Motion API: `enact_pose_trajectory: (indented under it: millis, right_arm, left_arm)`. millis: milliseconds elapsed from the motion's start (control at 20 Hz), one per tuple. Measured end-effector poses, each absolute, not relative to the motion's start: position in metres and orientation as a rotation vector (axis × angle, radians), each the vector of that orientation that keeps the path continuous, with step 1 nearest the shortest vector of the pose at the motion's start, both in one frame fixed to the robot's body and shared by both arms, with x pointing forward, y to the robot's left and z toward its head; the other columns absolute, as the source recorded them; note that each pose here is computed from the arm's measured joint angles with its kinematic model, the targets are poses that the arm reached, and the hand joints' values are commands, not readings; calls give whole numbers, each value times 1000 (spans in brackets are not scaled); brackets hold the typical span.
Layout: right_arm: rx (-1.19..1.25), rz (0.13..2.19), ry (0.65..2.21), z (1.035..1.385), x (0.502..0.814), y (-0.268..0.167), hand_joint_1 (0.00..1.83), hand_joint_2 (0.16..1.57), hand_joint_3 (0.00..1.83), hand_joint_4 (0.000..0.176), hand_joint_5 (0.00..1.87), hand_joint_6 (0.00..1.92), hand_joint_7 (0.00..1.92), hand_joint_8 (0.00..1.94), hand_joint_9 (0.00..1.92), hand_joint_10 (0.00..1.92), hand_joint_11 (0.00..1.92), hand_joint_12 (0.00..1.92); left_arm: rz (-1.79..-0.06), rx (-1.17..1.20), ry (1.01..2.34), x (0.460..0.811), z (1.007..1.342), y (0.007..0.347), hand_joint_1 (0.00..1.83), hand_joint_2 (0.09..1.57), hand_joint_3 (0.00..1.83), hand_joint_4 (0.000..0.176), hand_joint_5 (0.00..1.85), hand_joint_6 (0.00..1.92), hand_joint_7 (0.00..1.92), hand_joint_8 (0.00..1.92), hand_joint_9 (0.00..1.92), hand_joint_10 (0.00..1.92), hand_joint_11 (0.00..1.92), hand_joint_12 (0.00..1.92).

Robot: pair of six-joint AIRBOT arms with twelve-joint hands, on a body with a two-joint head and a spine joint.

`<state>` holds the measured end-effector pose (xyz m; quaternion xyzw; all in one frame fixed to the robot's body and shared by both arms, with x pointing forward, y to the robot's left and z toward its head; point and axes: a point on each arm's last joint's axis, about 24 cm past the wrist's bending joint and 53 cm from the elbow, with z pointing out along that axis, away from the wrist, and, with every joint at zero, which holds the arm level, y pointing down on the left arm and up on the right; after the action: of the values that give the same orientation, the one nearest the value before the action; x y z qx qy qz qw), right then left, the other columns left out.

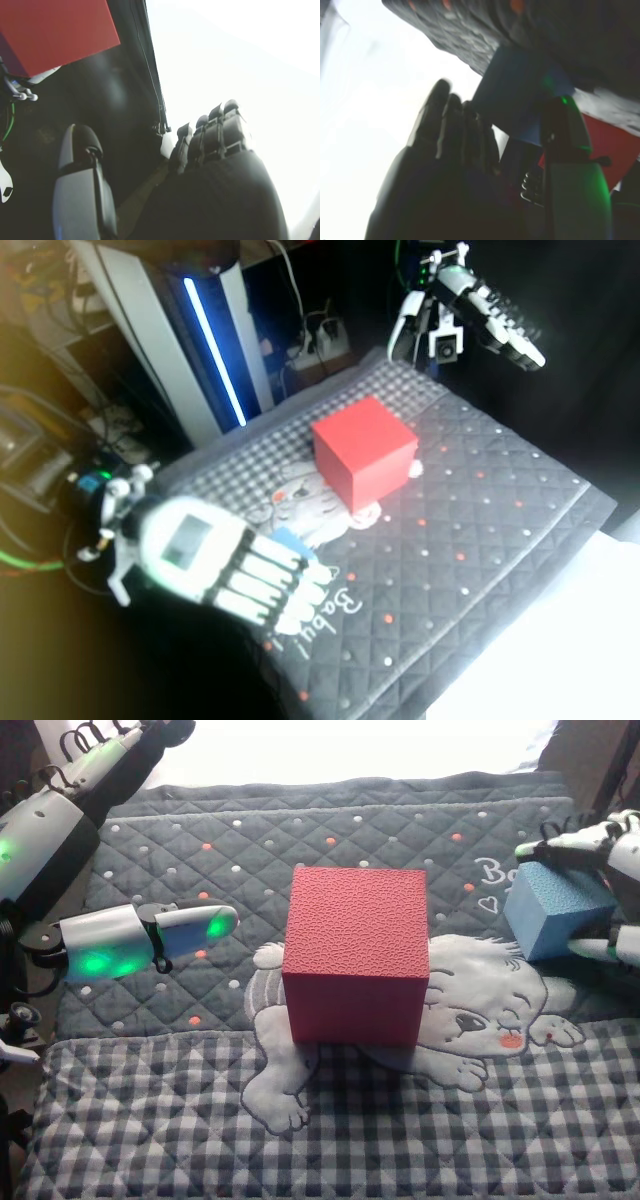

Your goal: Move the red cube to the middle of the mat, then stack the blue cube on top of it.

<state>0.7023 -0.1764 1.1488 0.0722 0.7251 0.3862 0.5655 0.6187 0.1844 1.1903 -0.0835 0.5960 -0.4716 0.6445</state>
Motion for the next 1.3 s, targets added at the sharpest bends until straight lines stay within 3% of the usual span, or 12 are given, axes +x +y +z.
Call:
enact_pose_trajectory:
  millis: [100,400,550,650,700,750,850,900,1000,1150,1200,1300]
  right_arm:
    - [153,902,1702,1153,704,-173,1360,1277,0,0,847,1861,1011,1933,1151,1921,1216,1921]
    - [29,918,1605,1204,685,-166,1433,1277,0,0,1144,1921,1278,1941,1414,1921,1496,1921]
    - [21,949,1581,1218,678,-173,1050,1411,0,0,629,1636,1202,1941,1345,1921,1450,1921]
    - [-21,963,1554,1233,672,-165,1494,1303,0,0,957,1910,1338,1941,1475,1921,1563,1921]
    - [-50,985,1524,1245,669,-157,1521,1302,0,0,191,1603,1345,1941,1510,1921,1600,1921]
    - [-81,1039,1471,1264,663,-147,1550,1307,0,0,37,1690,1303,1941,1499,1921,1580,1921]
    - [-143,1112,1391,1289,651,-131,977,1446,0,0,423,1832,1245,1941,1437,1921,1543,1921]
    - [-176,1143,1362,1297,645,-119,1392,1329,0,0,93,1086,1198,1941,1379,1921,1484,1921]
    - [-230,1181,1340,1301,637,-102,1485,1315,0,0,49,802,1210,1941,1387,1921,1485,1921]
    - [-273,1240,1322,1303,628,-79,1528,1349,0,0,2,1166,1248,1941,1424,1921,1518,1921]
    - [-275,1274,1317,1304,626,-72,1299,1475,0,0,10,1048,634,1923,1383,1921,1466,1921]
    - [-281,1304,1327,1300,626,-64,937,1547,0,0,422,1863,1299,1940,1432,1921,1523,1921]
  left_arm:
    - [-1072,-189,1360,617,1188,185,687,956,6,83,0,0,0,0,0,0,0,0]
    - [-1068,-201,1349,616,1189,189,774,960,4,133,0,0,0,0,0,0,0,0]
    - [-1062,-210,1356,616,1186,192,771,966,5,123,0,0,0,0,0,0,0,0]
    - [-1061,-211,1354,616,1186,192,743,969,6,126,0,0,0,0,0,0,0,0]
    - [-1060,-214,1352,615,1186,193,735,967,4,129,0,0,0,0,0,0,0,0]
    - [-1055,-218,1349,615,1185,196,732,965,3,134,0,0,0,0,0,0,0,0]
    - [-1046,-233,1350,616,1184,199,757,968,4,124,0,0,0,0,0,0,0,0]
    - [-1041,-242,1342,616,1184,203,746,981,8,93,0,0,0,0,0,0,0,0]
    - [-1039,-244,1343,616,1184,203,721,981,8,81,0,0,0,0,0,0,0,0]
    - [-1039,-244,1339,616,1184,204,720,967,0,115,0,0,0,0,0,0,0,0]
    - [-1039,-245,1337,616,1185,204,723,965,0,101,0,0,0,0,0,0,0,0]
    - [-1038,-244,1332,616,1185,205,752,976,3,110,0,0,0,0,0,0,0,0]
